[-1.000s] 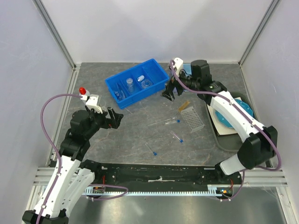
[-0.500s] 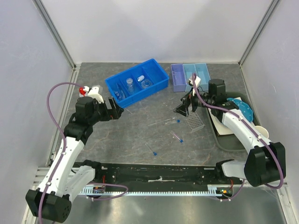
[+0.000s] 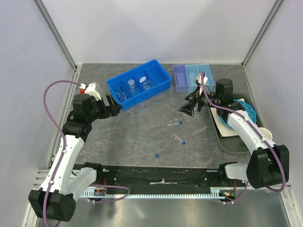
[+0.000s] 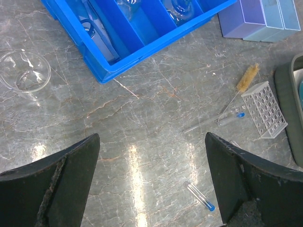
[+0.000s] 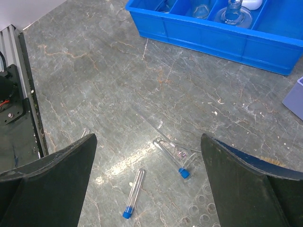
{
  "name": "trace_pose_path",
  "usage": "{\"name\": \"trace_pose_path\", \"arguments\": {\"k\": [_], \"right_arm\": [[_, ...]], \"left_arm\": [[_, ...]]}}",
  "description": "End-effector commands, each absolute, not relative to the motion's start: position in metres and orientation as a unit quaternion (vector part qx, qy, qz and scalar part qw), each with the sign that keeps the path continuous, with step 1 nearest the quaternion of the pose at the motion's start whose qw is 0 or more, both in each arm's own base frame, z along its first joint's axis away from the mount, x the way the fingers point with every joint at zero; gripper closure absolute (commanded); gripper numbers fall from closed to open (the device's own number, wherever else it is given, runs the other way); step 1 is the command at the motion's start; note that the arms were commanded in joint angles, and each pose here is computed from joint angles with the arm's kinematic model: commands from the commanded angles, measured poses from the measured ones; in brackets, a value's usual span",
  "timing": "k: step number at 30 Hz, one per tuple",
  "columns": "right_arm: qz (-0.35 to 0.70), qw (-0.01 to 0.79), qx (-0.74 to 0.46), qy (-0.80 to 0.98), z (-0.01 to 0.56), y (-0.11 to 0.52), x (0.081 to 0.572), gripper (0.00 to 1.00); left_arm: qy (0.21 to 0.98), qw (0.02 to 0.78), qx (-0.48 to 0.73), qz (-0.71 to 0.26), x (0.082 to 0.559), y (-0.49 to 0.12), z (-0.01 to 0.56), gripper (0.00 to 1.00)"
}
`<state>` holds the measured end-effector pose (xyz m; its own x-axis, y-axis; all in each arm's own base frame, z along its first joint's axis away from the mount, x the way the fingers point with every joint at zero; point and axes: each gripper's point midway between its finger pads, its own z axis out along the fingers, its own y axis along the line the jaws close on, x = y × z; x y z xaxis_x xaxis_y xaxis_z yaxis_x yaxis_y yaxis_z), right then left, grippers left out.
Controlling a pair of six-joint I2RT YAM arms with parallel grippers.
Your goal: Organize the chemistry lab equipment
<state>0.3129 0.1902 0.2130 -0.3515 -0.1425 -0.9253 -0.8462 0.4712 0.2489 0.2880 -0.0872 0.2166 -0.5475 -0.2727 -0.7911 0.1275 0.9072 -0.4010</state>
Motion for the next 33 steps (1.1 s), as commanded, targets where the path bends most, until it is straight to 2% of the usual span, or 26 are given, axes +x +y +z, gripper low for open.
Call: {"name": "trace_pose_path", "arguments": {"k": [1, 12, 18, 22, 25, 33], "right_arm": [[0.39, 0.472, -0.36, 0.704, 0.222, 0.193, 0.311, 0.02], [0.385, 0.47, -0.36, 0.707, 0.219, 0.19, 0.312, 0.02], [0.381, 0.471, -0.362, 0.708, 0.218, 0.189, 0.313, 0.02], [0.377, 0.469, -0.365, 0.71, 0.216, 0.188, 0.313, 0.02], [0.371, 0.47, -0.368, 0.711, 0.216, 0.187, 0.314, 0.02], [0.369, 0.463, -0.373, 0.714, 0.215, 0.187, 0.314, 0.02]], "left_arm": [[0.844, 0.489, -0.02, -0.219, 0.291, -0.089, 0.233, 0.02], [0.848, 0.484, -0.019, -0.214, 0.293, -0.085, 0.227, 0.02], [0.853, 0.483, -0.027, -0.197, 0.311, -0.067, 0.221, 0.03], [0.855, 0.461, -0.062, -0.23, 0.329, -0.048, 0.214, 0.1], [0.855, 0.448, -0.085, -0.247, 0.339, -0.037, 0.209, 0.11], [0.868, 0.431, -0.122, -0.213, 0.355, -0.012, 0.189, 0.16]]}}
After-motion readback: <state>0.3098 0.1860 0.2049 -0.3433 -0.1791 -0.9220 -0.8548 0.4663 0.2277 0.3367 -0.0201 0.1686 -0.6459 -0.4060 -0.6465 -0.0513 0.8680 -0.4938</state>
